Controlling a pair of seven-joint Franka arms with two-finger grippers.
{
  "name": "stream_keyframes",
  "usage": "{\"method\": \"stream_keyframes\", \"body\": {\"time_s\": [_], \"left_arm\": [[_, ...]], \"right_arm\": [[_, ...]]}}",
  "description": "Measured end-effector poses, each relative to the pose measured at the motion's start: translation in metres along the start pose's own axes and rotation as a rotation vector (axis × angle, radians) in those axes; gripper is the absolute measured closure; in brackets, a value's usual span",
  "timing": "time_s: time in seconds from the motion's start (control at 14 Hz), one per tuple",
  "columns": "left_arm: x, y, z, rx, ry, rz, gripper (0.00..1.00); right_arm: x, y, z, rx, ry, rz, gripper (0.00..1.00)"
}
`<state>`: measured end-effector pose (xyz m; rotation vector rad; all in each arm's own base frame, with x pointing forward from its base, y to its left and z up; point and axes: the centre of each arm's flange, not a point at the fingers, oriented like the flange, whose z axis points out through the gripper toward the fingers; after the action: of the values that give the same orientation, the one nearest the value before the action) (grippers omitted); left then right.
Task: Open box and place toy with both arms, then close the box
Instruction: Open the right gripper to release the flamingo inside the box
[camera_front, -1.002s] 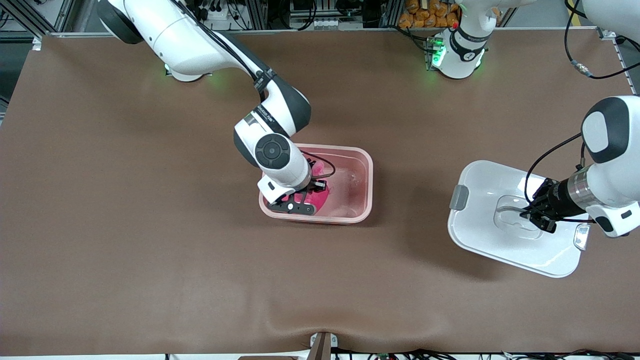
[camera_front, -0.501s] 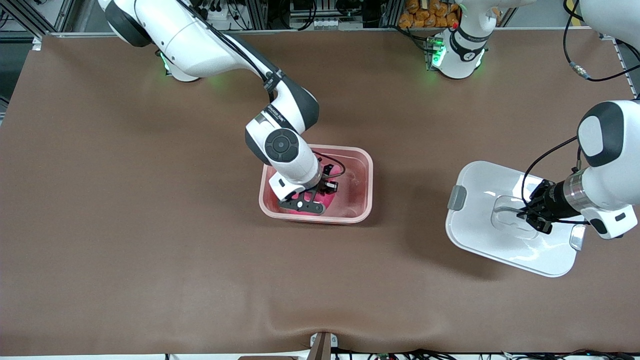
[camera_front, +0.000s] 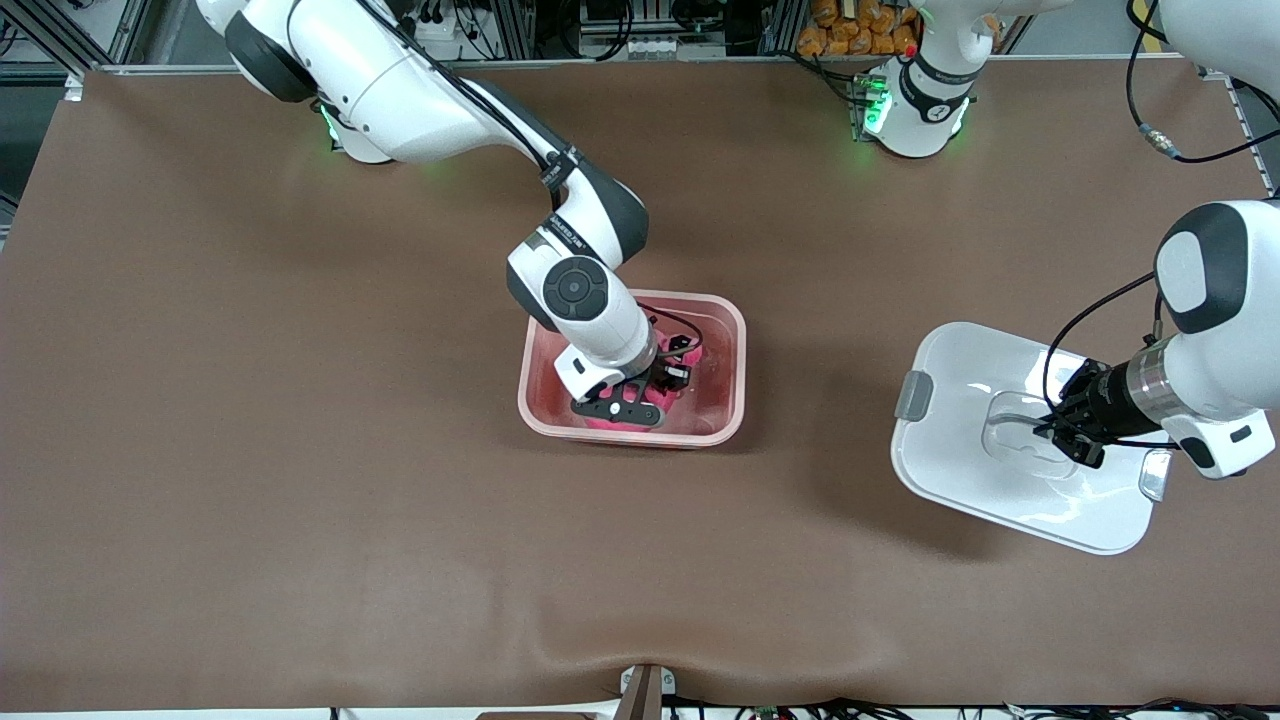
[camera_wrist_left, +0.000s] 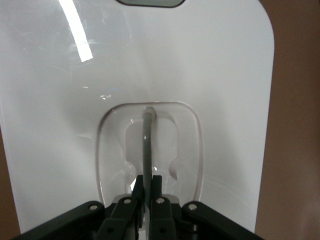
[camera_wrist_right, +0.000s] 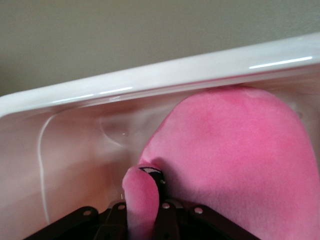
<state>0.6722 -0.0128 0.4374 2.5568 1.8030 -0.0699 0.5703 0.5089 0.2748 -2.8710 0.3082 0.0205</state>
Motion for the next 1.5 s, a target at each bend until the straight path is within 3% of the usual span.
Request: {"method": "stream_keyframes", "body": {"time_s": [0.14, 0.21, 0.79, 1.5], "left_arm": [[0.000, 0.000, 0.000, 0.000, 0.000, 0.000, 0.93], [0.000, 0.000, 0.000, 0.000, 0.000, 0.000, 0.93], [-0.001, 0.000, 0.001, 0.001, -0.001, 0.001, 0.93], [-0.002, 0.001, 0.001, 0.001, -0.001, 0.004, 0.93]], "right_arm": [[-0.001, -0.003, 0.004, 0.017, 0.010, 0.008, 0.88], [-0.002, -0.004, 0.007, 0.024, 0.014, 0.012, 0.83], [-0.002, -0.011, 0.001, 0.036, 0.037, 0.003, 0.02], [0.006, -0.021, -0.021, 0.082, 0.051, 0.106, 0.00]]}}
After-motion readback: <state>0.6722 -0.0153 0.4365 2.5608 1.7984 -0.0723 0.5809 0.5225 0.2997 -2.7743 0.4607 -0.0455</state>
